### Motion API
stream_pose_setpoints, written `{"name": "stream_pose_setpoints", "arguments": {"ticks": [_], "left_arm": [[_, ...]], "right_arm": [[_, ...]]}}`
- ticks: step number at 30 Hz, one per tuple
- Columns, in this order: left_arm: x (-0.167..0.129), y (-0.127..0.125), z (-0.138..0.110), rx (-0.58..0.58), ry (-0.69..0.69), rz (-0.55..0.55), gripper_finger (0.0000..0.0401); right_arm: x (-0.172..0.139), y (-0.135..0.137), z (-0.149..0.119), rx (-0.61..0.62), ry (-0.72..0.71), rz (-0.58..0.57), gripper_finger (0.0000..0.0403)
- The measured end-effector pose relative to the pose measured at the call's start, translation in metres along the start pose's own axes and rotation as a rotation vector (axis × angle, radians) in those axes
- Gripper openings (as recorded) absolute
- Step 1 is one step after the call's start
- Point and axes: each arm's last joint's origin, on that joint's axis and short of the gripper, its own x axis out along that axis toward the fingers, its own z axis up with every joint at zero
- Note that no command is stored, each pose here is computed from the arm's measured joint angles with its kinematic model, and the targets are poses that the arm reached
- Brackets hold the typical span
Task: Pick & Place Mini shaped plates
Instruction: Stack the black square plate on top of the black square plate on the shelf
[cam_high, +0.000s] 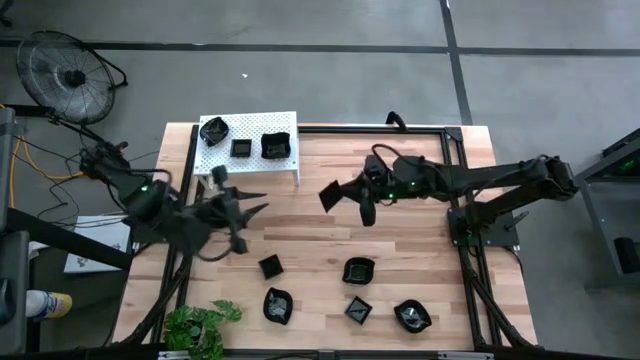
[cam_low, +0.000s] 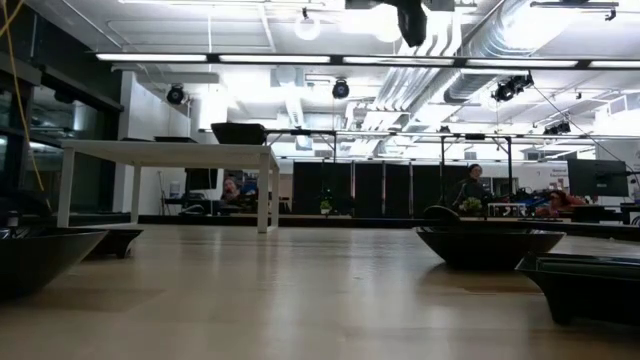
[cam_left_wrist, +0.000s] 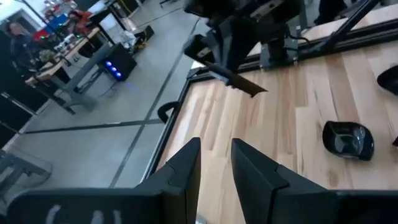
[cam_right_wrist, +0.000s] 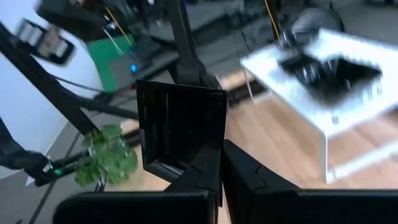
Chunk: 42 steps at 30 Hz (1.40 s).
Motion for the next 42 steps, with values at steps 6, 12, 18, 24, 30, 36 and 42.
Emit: {"name": "stream_pose_setpoints", "arguments": {"ticks": [6,12,18,24,30,36,42], "left_arm": [[0.043,-0.005,0.012,0.074,0.004,0.032,0.0085],[0.067,-0.005,0.020,0.101,-0.017,0.089,0.0085],[0.089,-0.002,0.027,0.066,-0.048,0.148,0.0089],[0.113,0.002,0.027,0.000,-0.052,0.175,0.0148],[0.126,0.013,0.029,-0.125,-0.081,0.232,0.0212],[0.142,0.021,0.029,-0.267,-0.105,0.274,0.0225],[0.155,0.020,0.027,-0.337,-0.112,0.303,0.0225]], "right_arm": [[0.000,0.002,0.007,-0.107,-0.081,-0.012,0.0004],[-0.001,-0.001,0.011,-0.198,-0.156,-0.142,0.0004],[-0.003,-0.001,0.020,-0.276,-0.256,-0.241,0.0004],[-0.008,0.000,0.027,-0.400,-0.311,-0.328,0.0004],[-0.012,-0.002,0.030,-0.487,-0.316,-0.439,0.0002],[-0.014,-0.001,0.034,-0.578,-0.336,-0.493,0.0006],[-0.015,0.000,0.037,-0.667,-0.347,-0.535,0.0003]]}}
